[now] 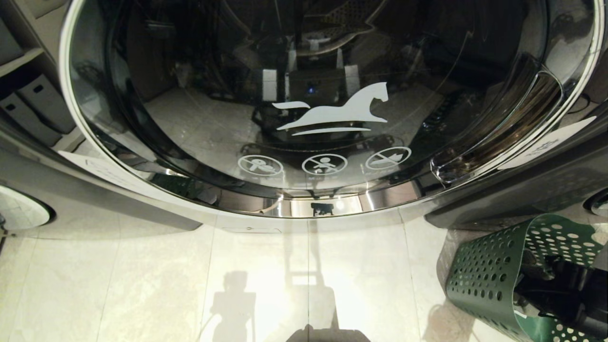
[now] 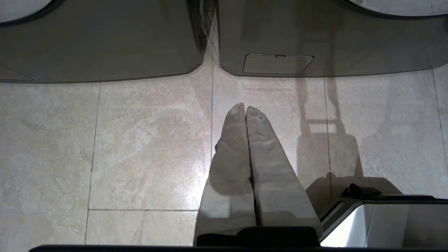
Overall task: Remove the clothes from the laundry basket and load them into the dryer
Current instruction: Take the clothes out of the basket
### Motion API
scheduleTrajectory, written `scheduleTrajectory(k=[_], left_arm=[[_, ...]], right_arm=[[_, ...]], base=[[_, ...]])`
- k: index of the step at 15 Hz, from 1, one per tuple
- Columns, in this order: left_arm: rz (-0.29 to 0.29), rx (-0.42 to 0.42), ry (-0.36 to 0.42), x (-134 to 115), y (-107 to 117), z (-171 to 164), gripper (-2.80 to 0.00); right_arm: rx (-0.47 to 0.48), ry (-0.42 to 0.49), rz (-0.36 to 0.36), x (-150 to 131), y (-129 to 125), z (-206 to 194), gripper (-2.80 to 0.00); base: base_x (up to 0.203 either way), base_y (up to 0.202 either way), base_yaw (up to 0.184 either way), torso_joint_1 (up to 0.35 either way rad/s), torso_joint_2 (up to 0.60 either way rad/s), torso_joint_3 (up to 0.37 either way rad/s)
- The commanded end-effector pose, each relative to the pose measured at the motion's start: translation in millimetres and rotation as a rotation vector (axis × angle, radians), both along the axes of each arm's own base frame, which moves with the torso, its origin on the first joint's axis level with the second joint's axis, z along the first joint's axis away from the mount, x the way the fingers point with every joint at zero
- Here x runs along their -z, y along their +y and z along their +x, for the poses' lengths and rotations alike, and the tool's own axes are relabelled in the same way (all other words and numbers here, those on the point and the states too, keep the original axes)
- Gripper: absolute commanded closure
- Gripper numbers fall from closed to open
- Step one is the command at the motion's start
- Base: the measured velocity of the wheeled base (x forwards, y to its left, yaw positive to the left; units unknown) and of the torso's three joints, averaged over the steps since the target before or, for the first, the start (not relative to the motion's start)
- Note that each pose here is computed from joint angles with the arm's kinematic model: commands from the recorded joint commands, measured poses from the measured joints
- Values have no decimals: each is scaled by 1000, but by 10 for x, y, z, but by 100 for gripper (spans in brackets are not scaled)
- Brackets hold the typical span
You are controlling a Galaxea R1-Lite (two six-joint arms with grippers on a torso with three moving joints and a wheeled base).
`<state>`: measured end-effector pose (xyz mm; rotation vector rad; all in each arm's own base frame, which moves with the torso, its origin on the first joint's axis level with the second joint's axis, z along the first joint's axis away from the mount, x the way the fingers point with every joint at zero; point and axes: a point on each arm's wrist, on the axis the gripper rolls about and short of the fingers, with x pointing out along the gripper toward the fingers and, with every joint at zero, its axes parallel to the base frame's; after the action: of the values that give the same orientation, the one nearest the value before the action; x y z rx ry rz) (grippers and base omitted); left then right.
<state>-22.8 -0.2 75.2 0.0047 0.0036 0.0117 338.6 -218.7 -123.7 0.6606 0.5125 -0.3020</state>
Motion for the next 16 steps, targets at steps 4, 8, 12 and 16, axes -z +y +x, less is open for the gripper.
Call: scheduleTrajectory(k=[4,8,12,16], left_arm=[[0,-1,-1,0,0,0,0],[0,-1,-1,0,0,0,0],[0,-1,-1,0,0,0,0],[0,-1,-1,0,0,0,0]], right_arm=[[74,-6,0,-891,-157,-304,0],[126,93,69,-1283,210,-1062,0],[113,83,8,-1690,699,-1665,0],[179,-37,-208,-2133,965,-2017,0]], base=[[0,0,0,2,-1,8],[0,0,0,0,0,0],[0,0,0,0,0,0],[0,0,0,0,0,0]])
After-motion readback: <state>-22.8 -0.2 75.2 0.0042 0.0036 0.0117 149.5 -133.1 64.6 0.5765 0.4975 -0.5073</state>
